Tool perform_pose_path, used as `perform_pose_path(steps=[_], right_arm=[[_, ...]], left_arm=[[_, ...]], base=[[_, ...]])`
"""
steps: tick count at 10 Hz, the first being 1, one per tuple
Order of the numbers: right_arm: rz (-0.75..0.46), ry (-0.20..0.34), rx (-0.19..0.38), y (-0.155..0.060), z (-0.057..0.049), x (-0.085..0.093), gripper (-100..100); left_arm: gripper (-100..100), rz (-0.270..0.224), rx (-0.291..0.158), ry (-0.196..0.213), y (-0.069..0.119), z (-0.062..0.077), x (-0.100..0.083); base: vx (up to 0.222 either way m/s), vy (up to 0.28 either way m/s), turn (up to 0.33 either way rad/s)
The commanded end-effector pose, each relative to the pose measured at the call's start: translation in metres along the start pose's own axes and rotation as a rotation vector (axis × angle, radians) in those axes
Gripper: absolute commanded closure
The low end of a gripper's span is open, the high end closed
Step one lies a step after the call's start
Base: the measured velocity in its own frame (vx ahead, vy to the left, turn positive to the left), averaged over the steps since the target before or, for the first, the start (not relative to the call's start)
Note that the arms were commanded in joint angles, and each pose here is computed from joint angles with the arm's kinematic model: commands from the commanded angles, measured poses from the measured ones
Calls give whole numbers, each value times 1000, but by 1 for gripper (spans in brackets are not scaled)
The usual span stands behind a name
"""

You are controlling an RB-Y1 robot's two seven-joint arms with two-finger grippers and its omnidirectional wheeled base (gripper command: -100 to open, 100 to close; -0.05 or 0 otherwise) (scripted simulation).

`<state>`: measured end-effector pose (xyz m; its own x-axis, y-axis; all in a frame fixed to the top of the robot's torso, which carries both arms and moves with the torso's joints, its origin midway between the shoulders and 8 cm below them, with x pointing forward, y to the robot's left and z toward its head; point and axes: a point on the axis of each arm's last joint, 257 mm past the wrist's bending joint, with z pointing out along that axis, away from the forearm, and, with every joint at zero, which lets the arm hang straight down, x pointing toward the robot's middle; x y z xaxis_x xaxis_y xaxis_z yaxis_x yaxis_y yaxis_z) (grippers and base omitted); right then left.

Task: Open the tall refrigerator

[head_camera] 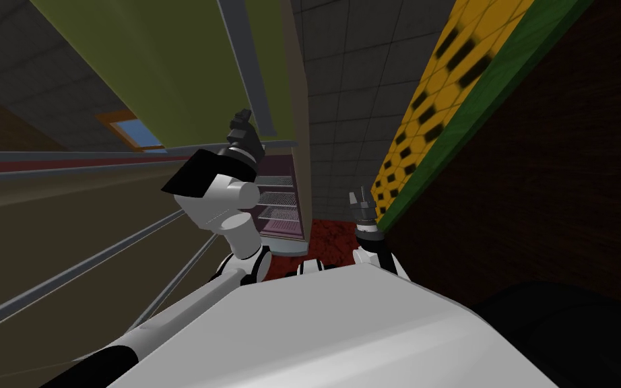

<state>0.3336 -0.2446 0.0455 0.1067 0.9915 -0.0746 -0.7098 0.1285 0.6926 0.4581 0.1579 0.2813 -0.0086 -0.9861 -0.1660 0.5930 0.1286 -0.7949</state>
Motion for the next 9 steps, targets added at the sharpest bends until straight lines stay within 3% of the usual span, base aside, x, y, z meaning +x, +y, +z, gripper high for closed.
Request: perform_pose_path(steps=[1,2,8,9], right_arm=[[0,0,0,0,0,0,0],[0,0,0,0,0,0,0],[0,0,0,0,0,0,0],[0,0,0,0,0,0,0]], left_arm=[[-100,-57,-10,6,0,1,8],[-100,-76,-12,8,0,2,10],[-100,-66,-9,8,-18,7,8],[100,-66,-11,8,-11,5,8]], base=[[2,8,-1],[0,0,0],[49,-4,3],[-35,2,3]])
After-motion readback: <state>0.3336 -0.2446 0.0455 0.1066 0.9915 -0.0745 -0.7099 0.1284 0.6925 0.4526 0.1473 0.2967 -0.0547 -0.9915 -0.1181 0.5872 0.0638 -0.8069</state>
